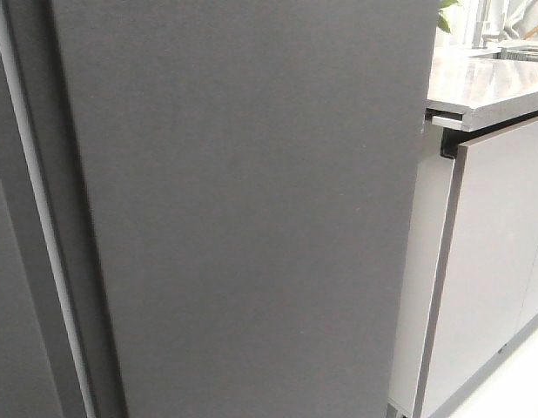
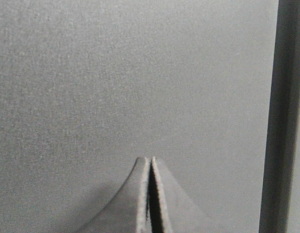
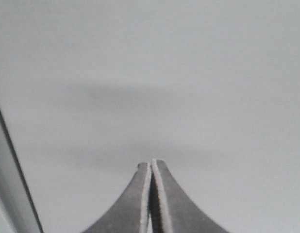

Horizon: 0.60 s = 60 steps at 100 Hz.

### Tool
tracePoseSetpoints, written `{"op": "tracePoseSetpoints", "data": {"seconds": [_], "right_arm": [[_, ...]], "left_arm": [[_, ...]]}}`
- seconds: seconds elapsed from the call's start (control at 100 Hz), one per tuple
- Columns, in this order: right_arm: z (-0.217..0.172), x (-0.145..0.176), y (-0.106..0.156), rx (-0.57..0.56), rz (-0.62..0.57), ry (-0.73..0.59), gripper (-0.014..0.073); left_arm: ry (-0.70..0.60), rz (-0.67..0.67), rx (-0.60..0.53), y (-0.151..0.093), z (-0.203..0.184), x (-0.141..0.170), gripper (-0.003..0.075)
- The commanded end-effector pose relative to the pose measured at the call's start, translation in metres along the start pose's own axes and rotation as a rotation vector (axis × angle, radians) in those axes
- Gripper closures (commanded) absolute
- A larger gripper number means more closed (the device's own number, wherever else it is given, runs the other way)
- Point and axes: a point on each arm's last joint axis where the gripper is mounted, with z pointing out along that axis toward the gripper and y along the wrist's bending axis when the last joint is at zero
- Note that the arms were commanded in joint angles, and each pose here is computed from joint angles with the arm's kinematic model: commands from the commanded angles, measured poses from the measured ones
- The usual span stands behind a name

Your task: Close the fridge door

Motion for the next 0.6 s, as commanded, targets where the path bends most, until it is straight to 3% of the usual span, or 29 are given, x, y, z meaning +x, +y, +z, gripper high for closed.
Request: {"op": "tracePoseSetpoints", "data": {"seconds": [0.0, 0.19, 0.32, 0.59], "right_arm": [[-0.055, -0.021, -0.005, 0.058, -0.007, -0.123, 0.0639], [-0.124, -0.009, -0.007, 0.146, 0.021, -0.151, 0.0639], [-0.167, 0.023, -0.004, 0.196, 0.053, -0.150, 0.0639], [-0.216, 0.094, 0.009, 0.199, 0.111, -0.146, 0.0639]], "left_arm": [[-0.048, -0.009, 0.004, 0.000, -0.001, 0.005, 0.0740], [-0.048, -0.009, 0.004, 0.000, -0.001, 0.005, 0.0740], [-0.048, -0.009, 0.004, 0.000, -0.001, 0.005, 0.0740], [-0.048, -0.009, 0.004, 0.000, -0.001, 0.005, 0.0740]]}}
